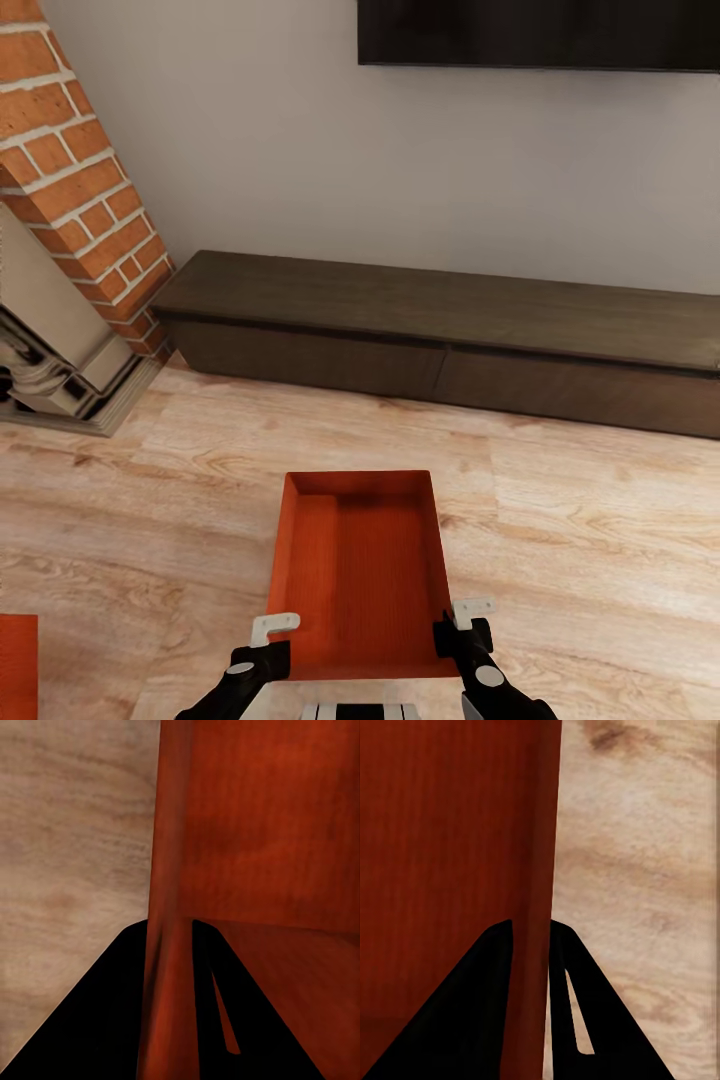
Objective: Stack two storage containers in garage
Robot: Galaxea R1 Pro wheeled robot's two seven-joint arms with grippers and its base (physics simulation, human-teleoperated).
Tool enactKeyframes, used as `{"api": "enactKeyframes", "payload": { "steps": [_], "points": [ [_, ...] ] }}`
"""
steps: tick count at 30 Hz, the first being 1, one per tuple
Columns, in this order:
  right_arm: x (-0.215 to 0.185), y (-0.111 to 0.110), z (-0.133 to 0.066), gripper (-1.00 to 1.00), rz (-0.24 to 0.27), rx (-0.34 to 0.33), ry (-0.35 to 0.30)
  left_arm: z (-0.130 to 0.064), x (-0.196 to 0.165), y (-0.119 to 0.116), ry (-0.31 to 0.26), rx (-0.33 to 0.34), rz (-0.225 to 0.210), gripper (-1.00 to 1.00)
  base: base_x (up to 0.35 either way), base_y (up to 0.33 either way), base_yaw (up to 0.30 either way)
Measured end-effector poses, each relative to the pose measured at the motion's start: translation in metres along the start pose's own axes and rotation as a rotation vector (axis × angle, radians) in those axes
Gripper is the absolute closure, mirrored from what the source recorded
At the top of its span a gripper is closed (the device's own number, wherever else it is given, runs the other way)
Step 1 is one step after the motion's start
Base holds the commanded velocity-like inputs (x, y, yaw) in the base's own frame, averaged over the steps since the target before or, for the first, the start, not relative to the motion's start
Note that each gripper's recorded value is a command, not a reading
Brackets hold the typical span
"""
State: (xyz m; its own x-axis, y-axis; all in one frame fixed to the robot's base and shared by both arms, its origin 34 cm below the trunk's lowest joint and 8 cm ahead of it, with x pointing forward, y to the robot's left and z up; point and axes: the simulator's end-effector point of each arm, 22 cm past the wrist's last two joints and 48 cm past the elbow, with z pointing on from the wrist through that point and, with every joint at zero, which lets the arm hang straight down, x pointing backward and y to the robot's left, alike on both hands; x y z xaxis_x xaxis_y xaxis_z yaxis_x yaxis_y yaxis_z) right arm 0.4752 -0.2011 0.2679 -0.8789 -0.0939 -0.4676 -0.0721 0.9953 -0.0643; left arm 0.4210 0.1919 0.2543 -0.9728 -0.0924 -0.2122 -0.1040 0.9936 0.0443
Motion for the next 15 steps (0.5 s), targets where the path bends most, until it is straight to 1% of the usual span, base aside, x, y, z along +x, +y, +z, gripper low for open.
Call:
{"api": "enactKeyframes", "payload": {
  "steps": [15],
  "points": [
    [-0.019, -0.002, -0.025, 1.00, 0.001, 0.000, 0.001, -0.029, -0.011, 0.001, 0.001, 0.000, 0.001, 1.00, 0.000, 0.000, 0.000]
  ]
}}
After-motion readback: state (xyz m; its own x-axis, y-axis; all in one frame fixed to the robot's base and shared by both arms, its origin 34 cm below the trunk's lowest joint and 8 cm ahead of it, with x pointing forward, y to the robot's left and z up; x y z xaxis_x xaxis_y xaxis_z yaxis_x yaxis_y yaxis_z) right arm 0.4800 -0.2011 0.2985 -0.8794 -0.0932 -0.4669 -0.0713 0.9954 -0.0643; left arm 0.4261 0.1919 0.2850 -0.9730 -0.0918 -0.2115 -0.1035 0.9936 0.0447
